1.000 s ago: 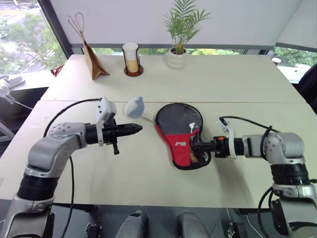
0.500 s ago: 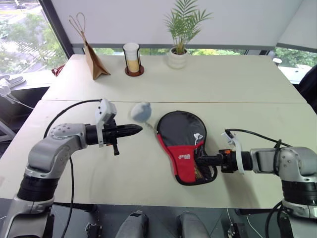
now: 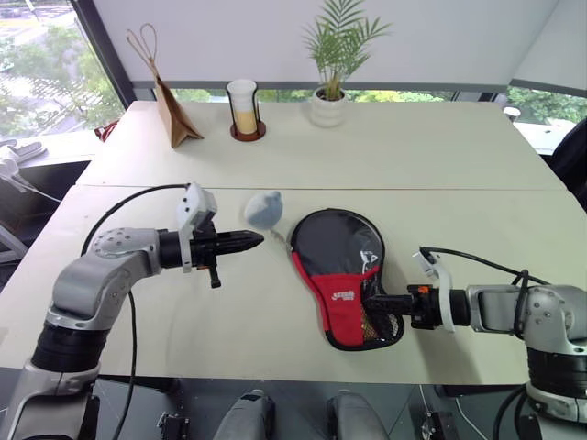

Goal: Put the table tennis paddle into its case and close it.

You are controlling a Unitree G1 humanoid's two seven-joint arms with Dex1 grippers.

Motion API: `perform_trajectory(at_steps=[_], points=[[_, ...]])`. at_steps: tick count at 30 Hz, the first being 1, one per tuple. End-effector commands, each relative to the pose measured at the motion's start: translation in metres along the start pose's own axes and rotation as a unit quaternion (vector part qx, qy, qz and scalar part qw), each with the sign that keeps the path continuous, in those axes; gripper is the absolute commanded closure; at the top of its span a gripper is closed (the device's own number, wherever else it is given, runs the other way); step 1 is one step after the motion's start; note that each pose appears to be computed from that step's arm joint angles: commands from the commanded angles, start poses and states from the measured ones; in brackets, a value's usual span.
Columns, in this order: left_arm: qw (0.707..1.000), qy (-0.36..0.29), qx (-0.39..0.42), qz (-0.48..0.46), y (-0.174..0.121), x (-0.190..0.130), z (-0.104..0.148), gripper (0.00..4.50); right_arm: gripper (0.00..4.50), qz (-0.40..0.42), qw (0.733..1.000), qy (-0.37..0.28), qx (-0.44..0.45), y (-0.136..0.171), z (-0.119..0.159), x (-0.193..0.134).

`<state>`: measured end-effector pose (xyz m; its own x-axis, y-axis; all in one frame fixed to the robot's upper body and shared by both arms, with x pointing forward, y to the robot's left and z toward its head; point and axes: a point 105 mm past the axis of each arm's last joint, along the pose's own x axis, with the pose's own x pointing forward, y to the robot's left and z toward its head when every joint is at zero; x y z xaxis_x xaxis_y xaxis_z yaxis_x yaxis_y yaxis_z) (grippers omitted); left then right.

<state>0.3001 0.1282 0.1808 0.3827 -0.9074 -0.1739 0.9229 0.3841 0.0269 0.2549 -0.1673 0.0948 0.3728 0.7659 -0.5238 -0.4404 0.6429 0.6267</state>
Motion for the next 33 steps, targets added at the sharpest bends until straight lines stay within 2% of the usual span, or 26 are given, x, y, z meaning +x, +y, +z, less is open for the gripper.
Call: perform_trajectory(at_steps=[1, 7, 15, 18, 25, 26, 29, 33], points=[[1.0, -0.008, 0.024, -0.004, -0.002, -0.001, 0.009, 4.5, 4.46, 0.002, 1.0, 0.017, 0.004, 0.002, -0.011, 0.0], [1.0, -0.009, 0.026, -0.001, -0.002, -0.001, 0.01, 4.5, 4.46, 0.002, 0.999, 0.028, 0.016, 0.003, -0.025, -0.002], [1.0, -0.01, 0.025, 0.001, -0.002, -0.001, 0.009, 4.5, 4.46, -0.002, 1.0, 0.014, 0.015, 0.003, -0.018, -0.002], [1.0, -0.009, 0.025, -0.001, -0.003, -0.001, 0.009, 4.5, 3.57, -0.015, 1.0, -0.005, 0.011, 0.001, -0.01, -0.004], [1.0, -0.01, 0.025, -0.001, -0.003, -0.001, 0.01, 4.5, 0.21, -0.066, 0.997, -0.042, -0.015, -0.01, 0.009, -0.014], [1.0, -0.01, 0.025, -0.001, -0.003, -0.001, 0.01, 4.5, 0.04, -0.079, 0.995, -0.052, -0.025, -0.014, 0.015, -0.02], [1.0, -0.01, 0.025, -0.001, -0.004, -0.002, 0.009, 4.5, 0.04, -0.121, 0.987, -0.086, -0.056, -0.026, 0.038, -0.041], [1.0, -0.009, 0.027, 0.0, -0.004, -0.002, 0.009, 4.5, 0.04, -0.152, 0.97, -0.113, -0.152, -0.026, 0.068, -0.058]])
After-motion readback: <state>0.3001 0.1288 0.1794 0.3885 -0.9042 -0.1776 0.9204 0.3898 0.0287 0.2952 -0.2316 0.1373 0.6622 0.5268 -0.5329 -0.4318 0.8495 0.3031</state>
